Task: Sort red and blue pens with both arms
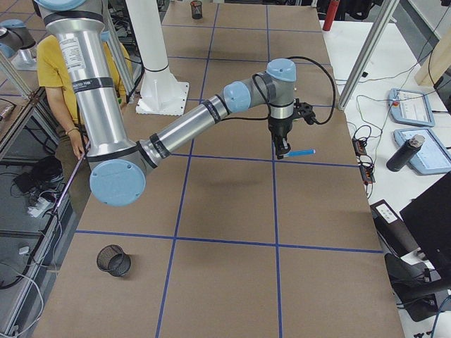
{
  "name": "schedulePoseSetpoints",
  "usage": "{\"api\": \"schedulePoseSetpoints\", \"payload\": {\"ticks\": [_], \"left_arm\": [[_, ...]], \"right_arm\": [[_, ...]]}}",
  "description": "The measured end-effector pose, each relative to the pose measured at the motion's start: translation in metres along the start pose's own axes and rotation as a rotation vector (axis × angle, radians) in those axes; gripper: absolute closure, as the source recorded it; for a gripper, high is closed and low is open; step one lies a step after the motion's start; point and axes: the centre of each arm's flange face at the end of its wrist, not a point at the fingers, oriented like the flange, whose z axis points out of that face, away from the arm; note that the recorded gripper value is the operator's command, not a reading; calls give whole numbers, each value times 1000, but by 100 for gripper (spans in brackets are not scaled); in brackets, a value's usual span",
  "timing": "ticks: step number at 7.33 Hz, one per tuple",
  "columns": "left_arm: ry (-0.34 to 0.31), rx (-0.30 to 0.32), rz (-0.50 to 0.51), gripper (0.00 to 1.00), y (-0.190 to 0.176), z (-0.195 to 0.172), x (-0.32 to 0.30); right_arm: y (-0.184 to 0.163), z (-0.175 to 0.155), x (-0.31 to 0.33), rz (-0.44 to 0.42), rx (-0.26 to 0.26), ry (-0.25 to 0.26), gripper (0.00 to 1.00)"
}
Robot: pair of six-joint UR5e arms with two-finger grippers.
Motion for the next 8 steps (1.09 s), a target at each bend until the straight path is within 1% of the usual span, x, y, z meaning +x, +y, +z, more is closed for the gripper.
{"api": "schedulePoseSetpoints", "payload": {"ticks": [2, 3, 4, 5, 6, 7, 8], "left_arm": [[0, 1, 1, 0, 0, 0, 0], [1, 1, 1, 0, 0, 0, 0], [1, 1, 1, 0, 0, 0, 0], [1, 1, 1, 0, 0, 0, 0], [2, 1, 1, 0, 0, 0, 0], [2, 2, 2, 0, 0, 0, 1], [3, 3, 3, 0, 0, -1, 1]], "right_arm": [[73, 6, 61, -57, -44, 23, 100], [114, 11, 80, -54, -76, 26, 100], [159, 18, 95, -20, -116, 19, 100], [205, 25, 109, 45, -150, -14, 100], [251, 30, 122, 130, -173, -73, 100], [302, 34, 133, 244, -183, -144, 100], [351, 34, 143, 380, -170, -211, 100]]}}
